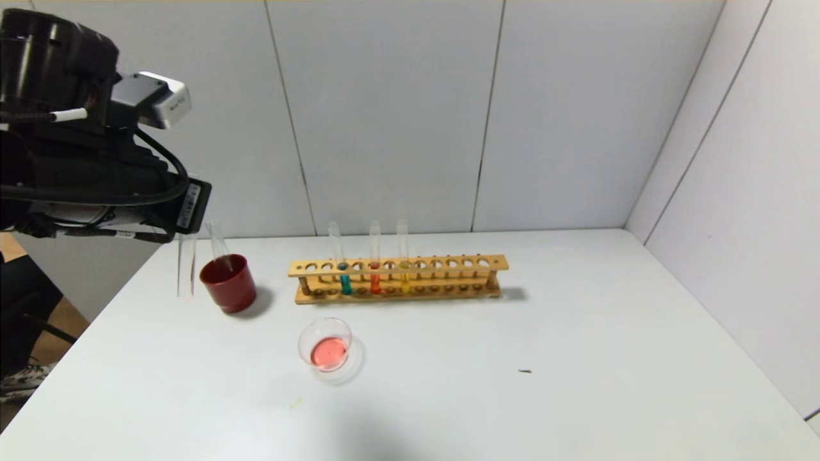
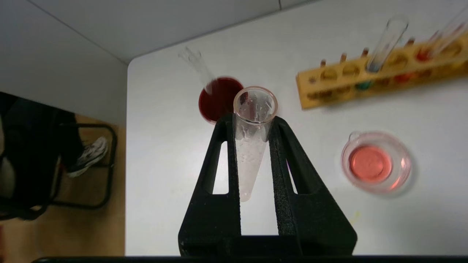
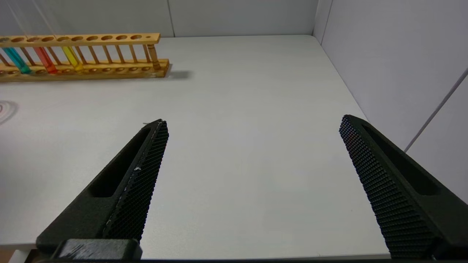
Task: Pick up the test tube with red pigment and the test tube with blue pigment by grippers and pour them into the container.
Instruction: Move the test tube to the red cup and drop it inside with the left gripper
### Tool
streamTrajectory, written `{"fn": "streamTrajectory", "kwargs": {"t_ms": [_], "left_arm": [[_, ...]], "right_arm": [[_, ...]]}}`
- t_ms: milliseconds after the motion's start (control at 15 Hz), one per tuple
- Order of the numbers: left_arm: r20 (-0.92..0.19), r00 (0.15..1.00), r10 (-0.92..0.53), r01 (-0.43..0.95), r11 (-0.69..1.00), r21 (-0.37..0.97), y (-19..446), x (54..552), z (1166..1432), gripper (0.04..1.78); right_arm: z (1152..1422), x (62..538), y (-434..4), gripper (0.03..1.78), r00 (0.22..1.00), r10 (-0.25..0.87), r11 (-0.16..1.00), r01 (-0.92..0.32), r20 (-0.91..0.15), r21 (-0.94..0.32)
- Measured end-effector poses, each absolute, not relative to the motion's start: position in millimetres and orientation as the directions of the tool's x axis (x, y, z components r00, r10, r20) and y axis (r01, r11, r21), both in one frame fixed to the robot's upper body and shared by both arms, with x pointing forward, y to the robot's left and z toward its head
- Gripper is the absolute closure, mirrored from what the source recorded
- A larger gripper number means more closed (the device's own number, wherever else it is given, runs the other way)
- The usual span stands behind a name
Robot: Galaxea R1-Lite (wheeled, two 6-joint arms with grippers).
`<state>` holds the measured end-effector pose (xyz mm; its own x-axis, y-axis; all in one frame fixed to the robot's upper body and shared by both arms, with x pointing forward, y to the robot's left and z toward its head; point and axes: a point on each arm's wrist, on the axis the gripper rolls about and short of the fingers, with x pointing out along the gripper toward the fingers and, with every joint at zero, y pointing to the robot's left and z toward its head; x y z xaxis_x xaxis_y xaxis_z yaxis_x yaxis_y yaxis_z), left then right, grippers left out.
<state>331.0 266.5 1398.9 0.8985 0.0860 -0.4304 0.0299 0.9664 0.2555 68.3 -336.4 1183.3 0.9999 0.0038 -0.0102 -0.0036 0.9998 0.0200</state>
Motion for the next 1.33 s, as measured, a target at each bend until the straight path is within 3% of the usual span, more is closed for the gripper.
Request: {"fn": "streamTrajectory", "kwargs": {"t_ms": [533, 1333], "left_arm": [[-0.108, 0.993, 0.049, -0.04, 0.995, 0.089, 306, 373, 1390, 1.51], [-0.16, 0.983, 0.086, -0.078, 0.996, 0.052, 311, 461, 1306, 1.51]], "right_arm": [[1183, 68, -336, 0.1, 1.0, 0.004, 1.0, -0.004, -0.01, 0.02], [1183, 68, -336, 0.1, 1.0, 0.004, 1.0, -0.004, -0.01, 0.02]]}}
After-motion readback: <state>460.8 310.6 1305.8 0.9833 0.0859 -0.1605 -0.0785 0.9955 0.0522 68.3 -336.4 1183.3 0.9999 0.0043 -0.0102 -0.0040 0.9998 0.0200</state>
